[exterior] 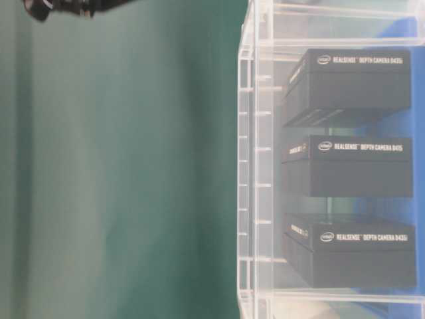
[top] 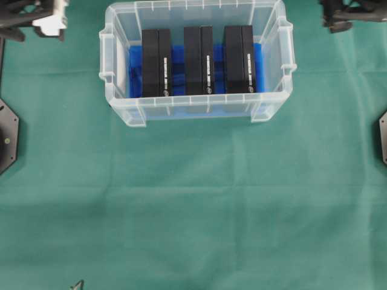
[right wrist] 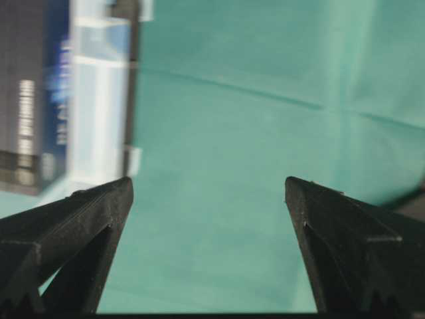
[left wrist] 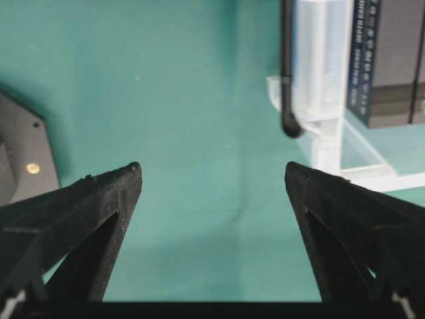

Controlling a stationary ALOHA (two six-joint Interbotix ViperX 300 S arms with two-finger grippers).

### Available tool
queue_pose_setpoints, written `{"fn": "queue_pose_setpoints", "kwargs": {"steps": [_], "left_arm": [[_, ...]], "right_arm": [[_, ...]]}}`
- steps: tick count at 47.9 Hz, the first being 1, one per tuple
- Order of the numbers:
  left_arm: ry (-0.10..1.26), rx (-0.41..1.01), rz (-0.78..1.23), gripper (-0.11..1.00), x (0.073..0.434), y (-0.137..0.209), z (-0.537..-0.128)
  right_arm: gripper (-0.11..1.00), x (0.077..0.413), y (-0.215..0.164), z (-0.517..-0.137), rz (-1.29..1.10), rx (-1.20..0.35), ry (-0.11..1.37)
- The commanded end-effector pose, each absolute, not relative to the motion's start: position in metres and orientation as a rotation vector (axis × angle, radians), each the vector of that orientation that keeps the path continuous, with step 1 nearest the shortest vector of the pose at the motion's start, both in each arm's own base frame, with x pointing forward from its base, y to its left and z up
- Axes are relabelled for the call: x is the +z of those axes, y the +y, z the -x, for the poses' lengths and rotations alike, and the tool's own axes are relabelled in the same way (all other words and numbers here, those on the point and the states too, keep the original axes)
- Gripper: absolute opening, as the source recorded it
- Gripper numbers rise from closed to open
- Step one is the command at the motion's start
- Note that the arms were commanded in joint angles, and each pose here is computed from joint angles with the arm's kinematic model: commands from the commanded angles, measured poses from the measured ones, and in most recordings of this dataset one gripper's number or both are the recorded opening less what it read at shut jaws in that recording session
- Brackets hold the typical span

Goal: Take the box out of the case with both arms.
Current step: 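Move both grippers up over the far edge of the clear bin, then lower both open grippers toward the left and right black boxes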

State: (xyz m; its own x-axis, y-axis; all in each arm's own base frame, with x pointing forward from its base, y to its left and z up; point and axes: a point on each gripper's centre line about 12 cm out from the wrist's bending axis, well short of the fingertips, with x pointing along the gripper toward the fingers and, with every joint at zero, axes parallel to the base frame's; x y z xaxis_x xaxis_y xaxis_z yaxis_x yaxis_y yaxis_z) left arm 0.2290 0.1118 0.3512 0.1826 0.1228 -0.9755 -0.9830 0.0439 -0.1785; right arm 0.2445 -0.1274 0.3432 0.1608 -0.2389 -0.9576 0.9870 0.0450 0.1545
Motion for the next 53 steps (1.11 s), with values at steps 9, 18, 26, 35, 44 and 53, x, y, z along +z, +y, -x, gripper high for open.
{"fn": "queue_pose_setpoints", "kwargs": {"steps": [9,18,26,35,44,53], "left_arm": [[1.002,1.084,1.145,0.89,0.359,0.121,-0.276],[1.003,1.072,1.124,0.89,0.358,0.126,-0.311],[0.977,1.059,1.117,0.89,0.358,0.133,-0.333],[0.987,1.046,1.105,0.89,0.355,0.135,-0.353],[0.995,1.02,1.081,0.89,0.353,0.135,-0.375],[0.989,1.011,1.078,0.89,0.353,0.137,-0.386]], "right_arm": [[0.96,0.354,-0.128,-0.291,-1.063,-1.113,0.916],[0.96,0.354,-0.131,-0.319,-1.052,-1.094,0.925],[0.96,0.347,-0.131,-0.343,-1.045,-1.071,0.936],[0.96,0.342,-0.132,-0.361,-1.051,-1.047,0.93],[0.96,0.341,-0.133,-0.37,-1.052,-1.036,0.92],[0.96,0.339,-0.134,-0.372,-1.054,-1.035,0.92]]}}
